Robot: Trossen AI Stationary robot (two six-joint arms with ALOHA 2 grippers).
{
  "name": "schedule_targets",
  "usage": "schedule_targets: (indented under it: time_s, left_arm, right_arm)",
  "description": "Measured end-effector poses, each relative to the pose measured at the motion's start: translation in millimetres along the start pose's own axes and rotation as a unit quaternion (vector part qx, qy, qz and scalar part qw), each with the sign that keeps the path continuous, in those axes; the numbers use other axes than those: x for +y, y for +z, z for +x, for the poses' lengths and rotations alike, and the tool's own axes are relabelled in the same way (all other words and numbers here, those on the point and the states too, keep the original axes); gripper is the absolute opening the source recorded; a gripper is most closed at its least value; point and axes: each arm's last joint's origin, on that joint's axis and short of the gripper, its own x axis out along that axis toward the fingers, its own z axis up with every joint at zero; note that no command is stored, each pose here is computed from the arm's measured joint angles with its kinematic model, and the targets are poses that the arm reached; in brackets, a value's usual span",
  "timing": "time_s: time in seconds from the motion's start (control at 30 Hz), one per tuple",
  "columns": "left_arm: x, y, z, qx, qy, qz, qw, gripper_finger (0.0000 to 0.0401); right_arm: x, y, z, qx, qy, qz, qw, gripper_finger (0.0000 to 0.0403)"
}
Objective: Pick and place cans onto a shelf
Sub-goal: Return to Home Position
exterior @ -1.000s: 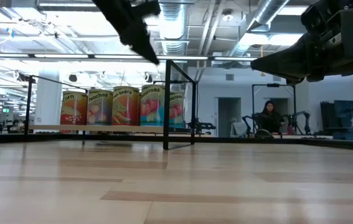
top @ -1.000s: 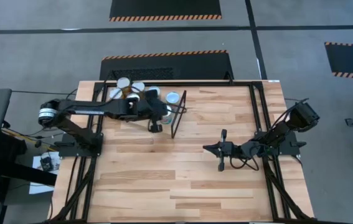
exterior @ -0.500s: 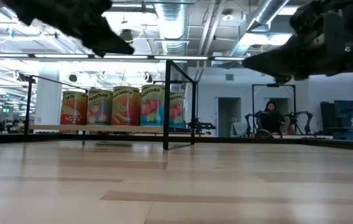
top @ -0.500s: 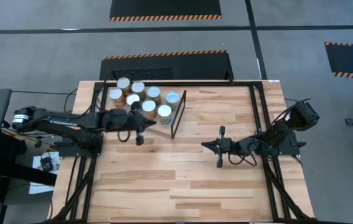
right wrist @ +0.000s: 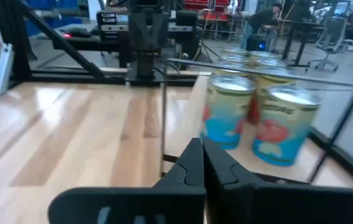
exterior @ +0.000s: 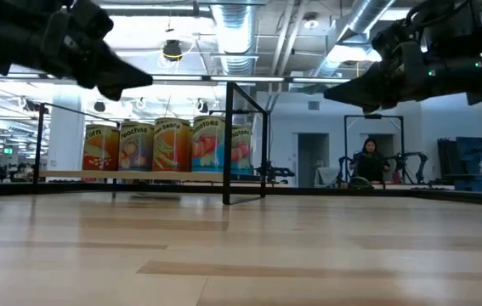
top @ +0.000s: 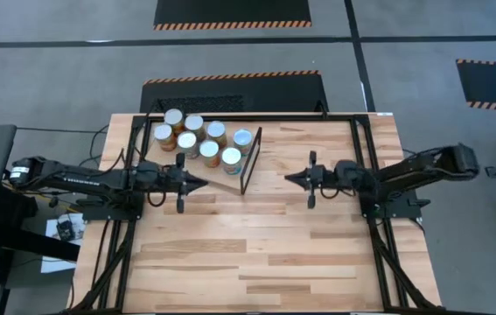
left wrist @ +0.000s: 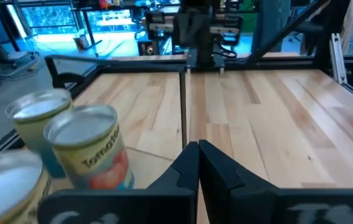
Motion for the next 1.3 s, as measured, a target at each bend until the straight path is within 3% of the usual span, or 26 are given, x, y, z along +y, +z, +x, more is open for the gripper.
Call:
schedule_targets:
  time_s: [0.37, 0.6, 0.77, 1.1, 1.3]
  left_arm:
    - [9, -23, -22, -0.037, 0.034, -0.030, 0.998, 0.0000]
    - [12, -36, -40, -0.083, 0.068, -0.046, 0.993, 0.0000]
    - [13, -39, -51, -0.074, 0.104, -0.047, 0.991, 0.0000]
    - [13, -36, -65, -0.116, 0.093, -0.048, 0.988, 0.0000]
    - [13, -37, -63, -0.108, 0.095, -0.048, 0.988, 0.0000]
  right_arm:
    - [-31, 9, -27, 0.031, -0.036, -0.026, 0.999, 0.0005]
    - [-40, -6, -47, 0.024, -0.068, -0.008, 0.997, 0.0004]
    - [-38, -13, -61, -0.002, -0.071, -0.002, 0.998, 0.0005]
    - [-29, -15, -79, 0.004, -0.147, 0.018, 0.989, 0.0003]
    - [-12, -15, -84, 0.011, -0.135, 0.013, 0.991, 0.0004]
